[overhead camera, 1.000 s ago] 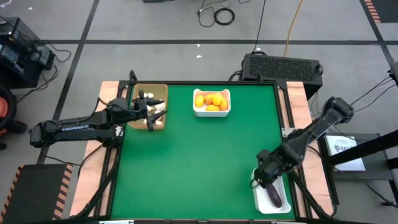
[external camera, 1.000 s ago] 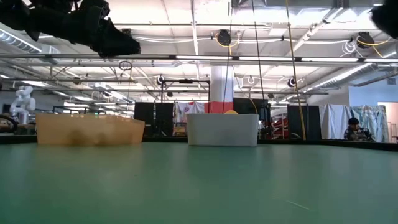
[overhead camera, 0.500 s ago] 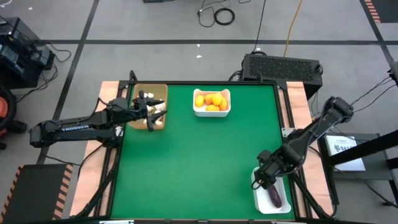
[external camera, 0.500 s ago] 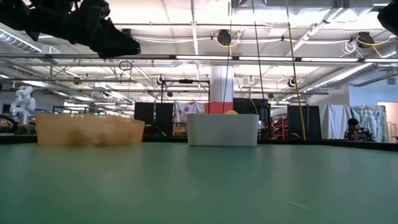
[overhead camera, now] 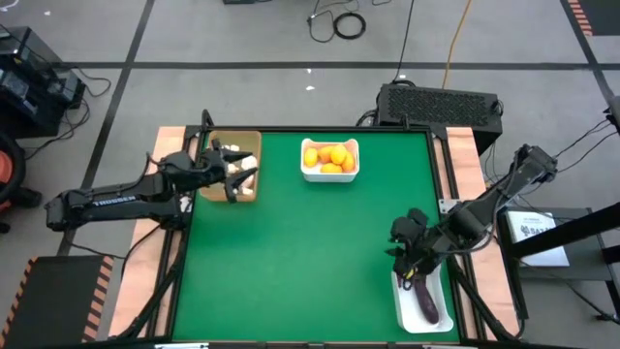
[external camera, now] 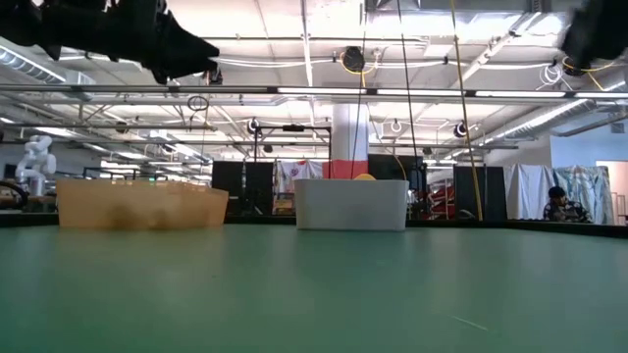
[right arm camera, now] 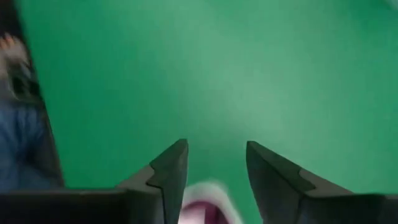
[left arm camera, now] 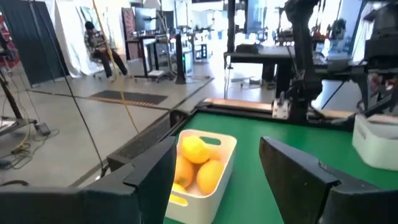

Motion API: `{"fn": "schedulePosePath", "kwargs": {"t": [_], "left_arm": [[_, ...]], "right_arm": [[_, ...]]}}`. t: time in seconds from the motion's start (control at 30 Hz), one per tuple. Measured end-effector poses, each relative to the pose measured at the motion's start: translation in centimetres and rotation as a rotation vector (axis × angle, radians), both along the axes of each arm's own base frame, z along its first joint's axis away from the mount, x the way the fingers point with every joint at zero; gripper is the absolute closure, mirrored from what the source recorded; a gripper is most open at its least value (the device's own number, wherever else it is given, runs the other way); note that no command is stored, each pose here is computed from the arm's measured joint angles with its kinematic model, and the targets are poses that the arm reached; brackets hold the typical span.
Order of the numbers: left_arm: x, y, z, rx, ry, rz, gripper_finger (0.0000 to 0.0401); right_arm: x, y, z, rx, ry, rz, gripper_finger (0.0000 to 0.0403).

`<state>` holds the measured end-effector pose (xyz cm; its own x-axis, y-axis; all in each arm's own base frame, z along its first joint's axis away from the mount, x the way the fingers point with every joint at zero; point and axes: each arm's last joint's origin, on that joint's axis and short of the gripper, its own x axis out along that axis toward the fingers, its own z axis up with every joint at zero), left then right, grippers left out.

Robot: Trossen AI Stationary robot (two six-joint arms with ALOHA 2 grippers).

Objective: Sort produce into baskets
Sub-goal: Return to Home Position

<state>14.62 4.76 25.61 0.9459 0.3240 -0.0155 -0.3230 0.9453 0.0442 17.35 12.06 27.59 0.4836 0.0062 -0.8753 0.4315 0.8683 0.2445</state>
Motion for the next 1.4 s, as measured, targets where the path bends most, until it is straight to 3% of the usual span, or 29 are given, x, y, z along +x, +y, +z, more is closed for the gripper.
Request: {"fn": "schedulePosePath", "kwargs": {"t": [0.1, 0.23, 0.33, 0.53, 0.83, 1.07, 1.4], "left_arm": [[-0.3, -0.2, 0.3, -0.003, -0.026, -0.019, 0.0162], [-0.8, -0.8, 0.8, 0.01, -0.062, -0.089, 0.0162], [-1.5, -1.2, 1.4, 0.024, -0.11, -0.112, 0.0162], [-3.2, -1.9, 0.8, 0.044, -0.184, -0.124, 0.0162], [-4.8, -2.3, -1.4, -0.011, -0.249, -0.127, 0.0162], [-5.0, -2.1, -4.3, -0.055, -0.234, -0.04, 0.0162], [-4.6, -1.9, -7.6, -0.148, -0.204, -0.01, 0.0162]], "right_arm": [[0.5, -0.2, 1.2, -0.143, -0.187, 0.069, 0.0261], [0.7, -0.6, 1.7, -0.274, -0.326, 0.141, 0.0278], [0.7, -1.3, 0.4, -0.294, -0.416, 0.187, 0.0295], [-0.4, -3.9, -3.3, -0.223, -0.574, 0.23, 0.0341], [-1.9, -8.0, -7.0, -0.274, -0.897, 0.216, 0.04], [-3.0, -11.2, -10.0, -0.279, -0.95, 0.154, 0.0402], [-3.9, -13.7, -11.9, -0.427, -0.91, 0.032, 0.0403]]}}
